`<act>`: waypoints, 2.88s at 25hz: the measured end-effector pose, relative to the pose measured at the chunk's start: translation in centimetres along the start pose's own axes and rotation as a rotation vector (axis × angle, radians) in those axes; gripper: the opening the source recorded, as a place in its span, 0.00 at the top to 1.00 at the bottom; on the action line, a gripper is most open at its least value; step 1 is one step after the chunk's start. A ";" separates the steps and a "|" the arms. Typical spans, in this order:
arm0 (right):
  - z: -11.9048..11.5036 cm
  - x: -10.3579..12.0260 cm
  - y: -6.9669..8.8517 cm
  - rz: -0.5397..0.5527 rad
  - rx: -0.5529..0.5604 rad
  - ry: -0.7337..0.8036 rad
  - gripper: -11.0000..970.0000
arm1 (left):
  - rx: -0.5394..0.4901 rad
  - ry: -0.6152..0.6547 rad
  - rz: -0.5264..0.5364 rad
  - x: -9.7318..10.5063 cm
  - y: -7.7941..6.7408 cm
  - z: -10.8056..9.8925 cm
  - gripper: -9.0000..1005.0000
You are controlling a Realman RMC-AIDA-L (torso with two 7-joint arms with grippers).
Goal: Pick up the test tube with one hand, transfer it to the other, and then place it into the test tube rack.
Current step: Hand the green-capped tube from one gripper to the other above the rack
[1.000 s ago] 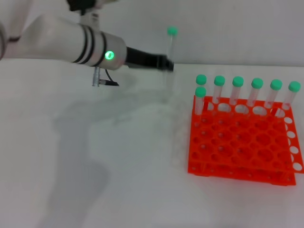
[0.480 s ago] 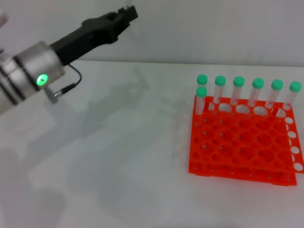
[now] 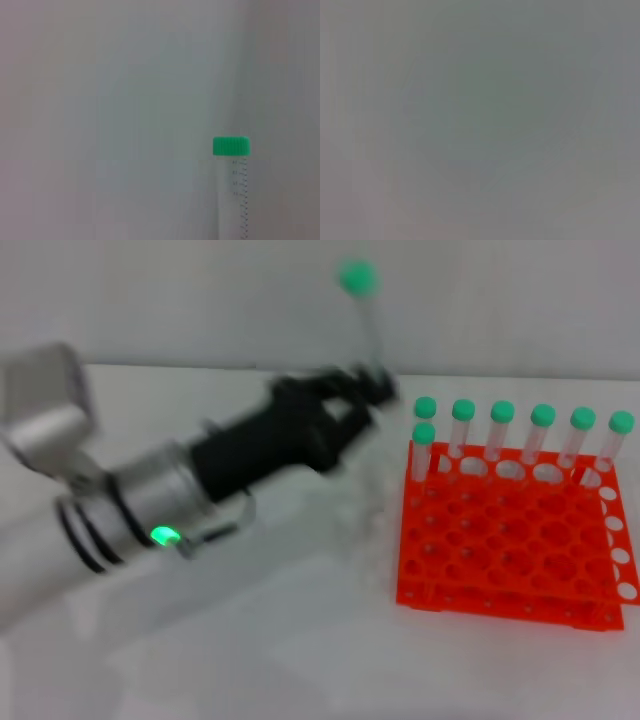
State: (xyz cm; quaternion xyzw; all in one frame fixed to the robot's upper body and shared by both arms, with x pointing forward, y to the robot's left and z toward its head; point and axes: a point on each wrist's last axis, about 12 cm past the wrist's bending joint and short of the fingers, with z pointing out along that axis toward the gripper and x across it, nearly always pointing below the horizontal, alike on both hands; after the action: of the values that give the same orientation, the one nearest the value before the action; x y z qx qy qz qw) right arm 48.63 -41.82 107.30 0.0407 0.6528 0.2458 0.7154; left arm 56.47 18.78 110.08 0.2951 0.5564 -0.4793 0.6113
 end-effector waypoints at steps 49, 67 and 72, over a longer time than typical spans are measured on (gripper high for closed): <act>7.3 -1.2 10.6 -0.120 -0.863 0.337 0.20 | 0.147 0.244 0.084 5.9 -5.7 6.7 0.81; 7.0 -1.2 10.0 -0.155 -0.844 0.332 0.53 | 0.158 0.250 0.099 5.7 -5.6 6.9 0.81; 7.1 -1.2 10.1 -0.150 -0.847 0.333 0.59 | 0.164 0.266 0.110 5.9 -5.7 7.0 0.81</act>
State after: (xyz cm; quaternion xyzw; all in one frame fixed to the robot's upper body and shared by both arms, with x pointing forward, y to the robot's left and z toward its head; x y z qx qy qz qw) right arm 52.34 -31.60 113.21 -0.3425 0.6020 0.4417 0.5702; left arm 53.58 8.93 106.80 0.4348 0.5745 -0.4455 0.5314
